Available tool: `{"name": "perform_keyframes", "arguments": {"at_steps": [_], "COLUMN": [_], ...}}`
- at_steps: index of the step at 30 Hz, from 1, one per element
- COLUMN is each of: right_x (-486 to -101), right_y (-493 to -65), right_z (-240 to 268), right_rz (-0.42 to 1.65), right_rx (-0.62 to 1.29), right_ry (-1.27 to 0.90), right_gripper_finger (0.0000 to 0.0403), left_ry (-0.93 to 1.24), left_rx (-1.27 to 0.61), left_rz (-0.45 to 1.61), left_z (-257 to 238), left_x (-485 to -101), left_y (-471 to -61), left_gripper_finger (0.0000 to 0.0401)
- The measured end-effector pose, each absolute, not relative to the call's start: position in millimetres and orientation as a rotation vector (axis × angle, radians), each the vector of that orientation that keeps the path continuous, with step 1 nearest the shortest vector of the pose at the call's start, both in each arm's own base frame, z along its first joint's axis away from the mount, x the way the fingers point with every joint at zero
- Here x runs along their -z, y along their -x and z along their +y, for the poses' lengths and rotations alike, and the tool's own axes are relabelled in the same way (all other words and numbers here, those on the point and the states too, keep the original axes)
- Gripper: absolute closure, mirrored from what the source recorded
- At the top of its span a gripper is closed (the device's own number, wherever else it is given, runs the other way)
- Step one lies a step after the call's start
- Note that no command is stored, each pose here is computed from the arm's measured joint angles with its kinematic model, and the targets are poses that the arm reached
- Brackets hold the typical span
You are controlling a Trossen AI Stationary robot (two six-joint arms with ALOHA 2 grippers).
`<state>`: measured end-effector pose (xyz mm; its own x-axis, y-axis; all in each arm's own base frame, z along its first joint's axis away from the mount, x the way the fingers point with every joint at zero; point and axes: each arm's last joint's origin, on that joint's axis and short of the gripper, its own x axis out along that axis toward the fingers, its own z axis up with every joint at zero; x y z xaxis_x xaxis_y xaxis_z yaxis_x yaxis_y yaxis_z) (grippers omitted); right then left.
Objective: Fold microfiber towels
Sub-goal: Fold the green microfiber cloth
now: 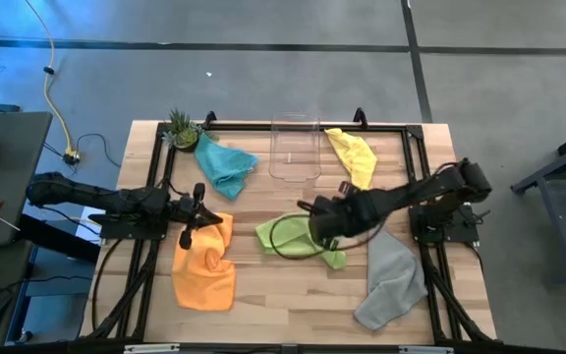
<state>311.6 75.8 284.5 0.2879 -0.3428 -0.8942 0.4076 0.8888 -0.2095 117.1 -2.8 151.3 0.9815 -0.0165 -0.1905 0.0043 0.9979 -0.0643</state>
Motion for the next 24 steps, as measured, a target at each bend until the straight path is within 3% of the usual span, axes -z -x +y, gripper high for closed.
{"name": "perform_keyframes", "arguments": {"at_steps": [2, 4, 8, 12, 24], "right_x": [-272.0, -257.1, -231.0, -216.7, -220.1], "right_y": [-305.7, -300.8, -296.1, -294.6, -296.8], "right_z": [81.7, 85.0, 86.6, 84.5, 84.2], "right_rz": [1.092, 1.015, 0.882, 0.82, 0.787], "right_rx": [0.436, 0.384, 0.303, 0.289, 0.269], "right_ry": [-0.083, -0.111, -0.202, -0.211, -0.095], "right_gripper_finger": [0.0364, 0.0392, 0.0375, 0.0384, 0.0402], "left_ry": [0.052, 0.047, 0.046, 0.028, 0.0], "left_rx": [0.016, 0.026, 0.013, -0.02, -0.011], "left_rz": [0.207, 0.219, 0.272, 0.334, 0.517], "left_z": [-5.0, -7.3, -11.3, -15.8, -28.1], "left_x": [-149.6, -148.1, -148.9, -154.1, -155.5], "left_y": [-120.1, -123.6, -133.3, -148.7, -218.7], "left_gripper_finger": [0.04, 0.0399, 0.0396, 0.0376, 0.0277]}}
